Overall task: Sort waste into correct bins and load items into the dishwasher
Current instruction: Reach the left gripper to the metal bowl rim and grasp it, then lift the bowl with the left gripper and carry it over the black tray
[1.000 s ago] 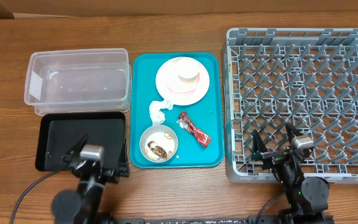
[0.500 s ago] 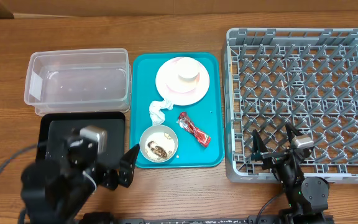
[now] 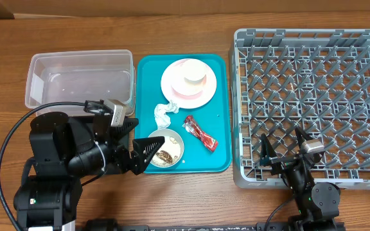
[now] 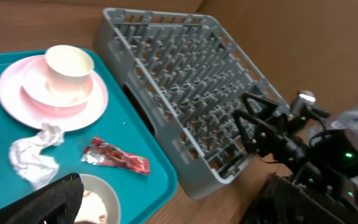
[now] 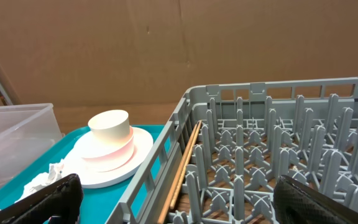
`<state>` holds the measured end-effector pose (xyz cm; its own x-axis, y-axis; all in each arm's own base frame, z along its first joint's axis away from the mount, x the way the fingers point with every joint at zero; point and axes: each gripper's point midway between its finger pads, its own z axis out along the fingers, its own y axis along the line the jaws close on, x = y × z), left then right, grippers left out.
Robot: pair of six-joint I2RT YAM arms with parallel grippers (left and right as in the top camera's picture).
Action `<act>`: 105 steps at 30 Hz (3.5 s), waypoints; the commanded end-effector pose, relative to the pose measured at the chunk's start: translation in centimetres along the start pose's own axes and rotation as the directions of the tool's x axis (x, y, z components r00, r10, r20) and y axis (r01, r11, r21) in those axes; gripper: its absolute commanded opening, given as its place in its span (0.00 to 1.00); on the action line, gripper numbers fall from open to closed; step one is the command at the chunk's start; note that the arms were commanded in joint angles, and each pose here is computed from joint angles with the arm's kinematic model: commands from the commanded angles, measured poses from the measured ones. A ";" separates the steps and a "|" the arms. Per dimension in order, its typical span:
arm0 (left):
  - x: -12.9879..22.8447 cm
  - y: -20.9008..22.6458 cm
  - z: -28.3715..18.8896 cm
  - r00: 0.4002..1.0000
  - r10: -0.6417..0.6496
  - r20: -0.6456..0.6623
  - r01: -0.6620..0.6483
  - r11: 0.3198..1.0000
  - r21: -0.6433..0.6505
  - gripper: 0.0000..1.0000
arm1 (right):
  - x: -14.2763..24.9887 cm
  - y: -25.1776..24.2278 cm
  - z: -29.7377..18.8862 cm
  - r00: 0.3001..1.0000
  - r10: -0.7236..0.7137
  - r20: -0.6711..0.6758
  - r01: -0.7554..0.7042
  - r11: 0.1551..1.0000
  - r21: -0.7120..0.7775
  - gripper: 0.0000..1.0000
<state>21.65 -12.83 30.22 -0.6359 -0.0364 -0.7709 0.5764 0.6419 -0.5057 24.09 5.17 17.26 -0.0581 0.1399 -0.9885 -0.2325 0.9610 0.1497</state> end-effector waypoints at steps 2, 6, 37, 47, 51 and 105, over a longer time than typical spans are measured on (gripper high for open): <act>-0.3 -2.2 -0.1 1.000 -0.019 -0.012 0.021 0.994 0.104 1.00 | 0.1 -0.3 0.0 1.000 0.005 0.008 -0.005 1.000 0.013 1.00; -0.2 -3.8 -0.3 0.999 -0.039 -0.025 0.043 0.979 0.200 1.00 | 0.1 -0.3 0.0 1.000 0.005 0.008 -0.005 1.000 0.013 1.00; 9.6 3.6 10.7 0.912 -0.263 -0.314 0.043 0.824 -0.565 0.22 | 0.1 -0.3 0.0 1.000 0.005 0.008 -0.005 1.000 0.013 1.00; 13.8 7.4 15.9 0.844 -0.326 -0.426 -0.023 0.771 -0.637 0.31 | 0.1 -0.3 0.0 1.000 0.005 0.008 -0.005 1.000 0.013 1.00; 14.9 8.4 16.9 0.830 -0.339 -0.443 -0.041 0.755 -0.654 0.31 | 0.1 -0.3 0.0 1.000 0.005 0.008 -0.005 1.000 0.013 1.00; 10.1 9.0 14.5 0.788 -0.259 -0.559 -0.279 0.659 -0.699 0.04 | 0.1 -0.3 0.0 1.000 0.005 0.008 -0.005 1.000 0.013 1.00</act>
<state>26.79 -19.58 9.84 -0.9584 0.1913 -0.2120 0.1736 0.9798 0.0994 24.09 5.18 17.26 -0.0582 0.1403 -0.9884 -0.2328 0.9609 0.1501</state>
